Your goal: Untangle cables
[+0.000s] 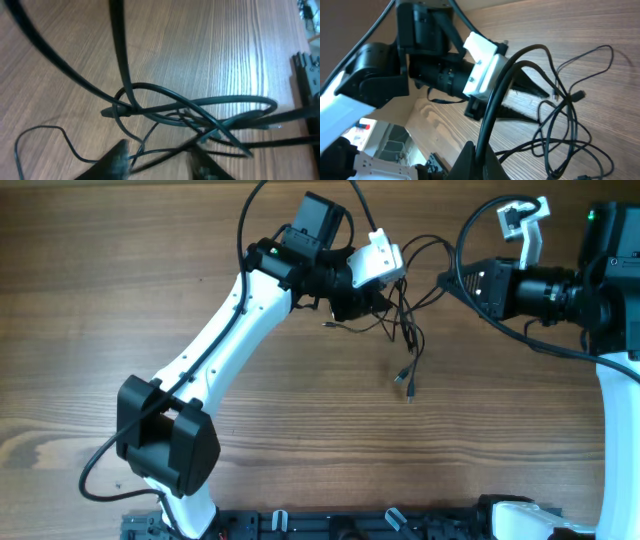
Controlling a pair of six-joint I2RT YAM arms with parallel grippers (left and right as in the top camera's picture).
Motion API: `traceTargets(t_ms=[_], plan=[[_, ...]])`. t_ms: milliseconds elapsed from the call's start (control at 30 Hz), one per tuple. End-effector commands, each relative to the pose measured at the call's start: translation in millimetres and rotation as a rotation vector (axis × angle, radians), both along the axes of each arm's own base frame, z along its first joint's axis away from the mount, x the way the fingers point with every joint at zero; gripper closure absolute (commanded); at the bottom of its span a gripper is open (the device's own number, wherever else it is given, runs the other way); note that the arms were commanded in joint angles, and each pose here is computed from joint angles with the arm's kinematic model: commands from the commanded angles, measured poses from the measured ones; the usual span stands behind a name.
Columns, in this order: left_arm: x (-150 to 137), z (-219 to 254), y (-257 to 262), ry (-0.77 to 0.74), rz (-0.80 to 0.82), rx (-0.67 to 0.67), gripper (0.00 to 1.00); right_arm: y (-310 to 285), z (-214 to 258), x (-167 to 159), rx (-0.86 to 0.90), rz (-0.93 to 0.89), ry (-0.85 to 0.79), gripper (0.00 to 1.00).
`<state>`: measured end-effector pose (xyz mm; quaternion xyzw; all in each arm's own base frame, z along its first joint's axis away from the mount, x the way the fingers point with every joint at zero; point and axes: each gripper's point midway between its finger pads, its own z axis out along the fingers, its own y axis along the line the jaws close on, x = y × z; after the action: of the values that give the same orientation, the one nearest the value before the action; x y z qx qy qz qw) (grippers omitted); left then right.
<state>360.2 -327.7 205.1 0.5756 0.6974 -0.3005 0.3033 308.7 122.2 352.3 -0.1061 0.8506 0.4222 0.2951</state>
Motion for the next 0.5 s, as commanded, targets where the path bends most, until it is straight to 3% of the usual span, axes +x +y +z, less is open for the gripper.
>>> traceTargets(t_ms=[0,67,133,267,300,333,367,433,467], plan=[[1.1,-18.8,-5.1,0.041,-0.021,0.004,0.96,5.0,11.4,-7.5,0.034,0.042,-0.040,0.96],[2.7,-25.4,-6.7,0.067,-0.009,0.005,0.90,5.0,11.4,-7.6,0.034,0.042,-0.040,0.96],[1.8,-28.5,-8.9,0.088,-0.014,-0.005,0.96,5.0,11.5,-7.5,0.035,0.042,-0.040,0.96],[-0.6,-26.7,-12.4,0.089,-0.027,-0.018,0.92,5.0,11.4,-7.5,0.034,0.042,-0.040,0.96],[-0.5,-26.7,-12.4,0.107,-0.012,-0.019,0.67,5.0,11.4,-7.5,0.034,0.042,-0.040,0.96],[-1.8,-26.8,-12.4,0.116,-0.013,-0.020,0.51,5.0,11.4,-7.5,0.034,0.042,-0.040,0.96],[-4.3,-25.4,-13.4,0.126,-0.023,-0.031,0.42,5.0,11.4,-7.5,0.034,0.042,-0.040,0.96],[-7.7,-22.3,-15.7,0.138,-0.039,-0.052,0.40,5.0,11.4,-7.5,0.034,0.041,-0.039,0.96],[-7.8,-22.4,-15.6,0.139,-0.039,-0.052,0.43,5.0,11.4,-7.6,0.035,0.041,-0.039,0.96]])
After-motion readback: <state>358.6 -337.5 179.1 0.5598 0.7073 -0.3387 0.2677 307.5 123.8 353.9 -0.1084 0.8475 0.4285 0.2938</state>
